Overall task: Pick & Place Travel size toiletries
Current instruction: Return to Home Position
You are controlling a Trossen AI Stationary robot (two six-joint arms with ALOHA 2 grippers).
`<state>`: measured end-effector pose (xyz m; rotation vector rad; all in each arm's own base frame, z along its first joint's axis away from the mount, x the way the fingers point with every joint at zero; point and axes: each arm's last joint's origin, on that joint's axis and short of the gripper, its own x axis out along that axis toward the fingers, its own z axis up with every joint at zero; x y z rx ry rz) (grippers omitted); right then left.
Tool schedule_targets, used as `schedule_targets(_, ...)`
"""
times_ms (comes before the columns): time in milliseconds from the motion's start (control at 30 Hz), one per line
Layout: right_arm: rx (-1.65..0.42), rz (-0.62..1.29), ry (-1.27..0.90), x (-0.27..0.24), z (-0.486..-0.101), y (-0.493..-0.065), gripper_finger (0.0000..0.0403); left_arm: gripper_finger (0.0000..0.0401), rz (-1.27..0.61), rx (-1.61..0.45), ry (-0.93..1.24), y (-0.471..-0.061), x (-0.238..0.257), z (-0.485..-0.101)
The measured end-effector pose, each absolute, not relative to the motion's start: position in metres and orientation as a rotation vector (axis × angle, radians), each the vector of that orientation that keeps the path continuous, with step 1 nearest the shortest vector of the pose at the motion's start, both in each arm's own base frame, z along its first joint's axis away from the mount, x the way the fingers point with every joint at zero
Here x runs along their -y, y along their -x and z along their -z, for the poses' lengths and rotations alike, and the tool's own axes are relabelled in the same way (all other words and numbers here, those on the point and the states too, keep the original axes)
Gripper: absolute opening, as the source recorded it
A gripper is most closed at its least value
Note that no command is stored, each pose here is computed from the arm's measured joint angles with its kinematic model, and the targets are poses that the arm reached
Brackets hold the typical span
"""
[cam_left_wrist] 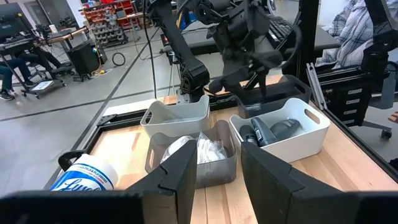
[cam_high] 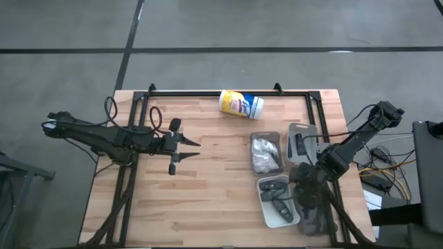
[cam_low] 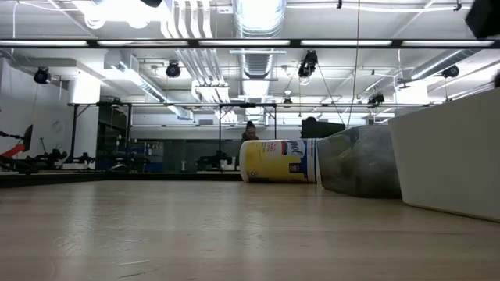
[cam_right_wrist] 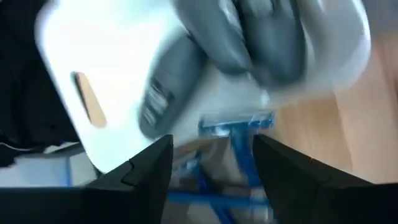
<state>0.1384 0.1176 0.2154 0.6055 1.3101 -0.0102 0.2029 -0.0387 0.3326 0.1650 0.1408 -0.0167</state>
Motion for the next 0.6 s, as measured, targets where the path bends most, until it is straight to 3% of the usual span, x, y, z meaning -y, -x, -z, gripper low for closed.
schedule_targets(267,-1.057,-0.221,-0.369,-0.125,-0.225,-0.153,0.0207,0.0131,0.017,-0.14,-0.165,-0.203,0.039,-0.333)
schedule_targets(600,-1.018,-0.204,-0.377,-0.111,-0.239,-0.14,0.0181,0.0131,0.016,-0.132,-0.165,-0.203,0.039,-0.333)
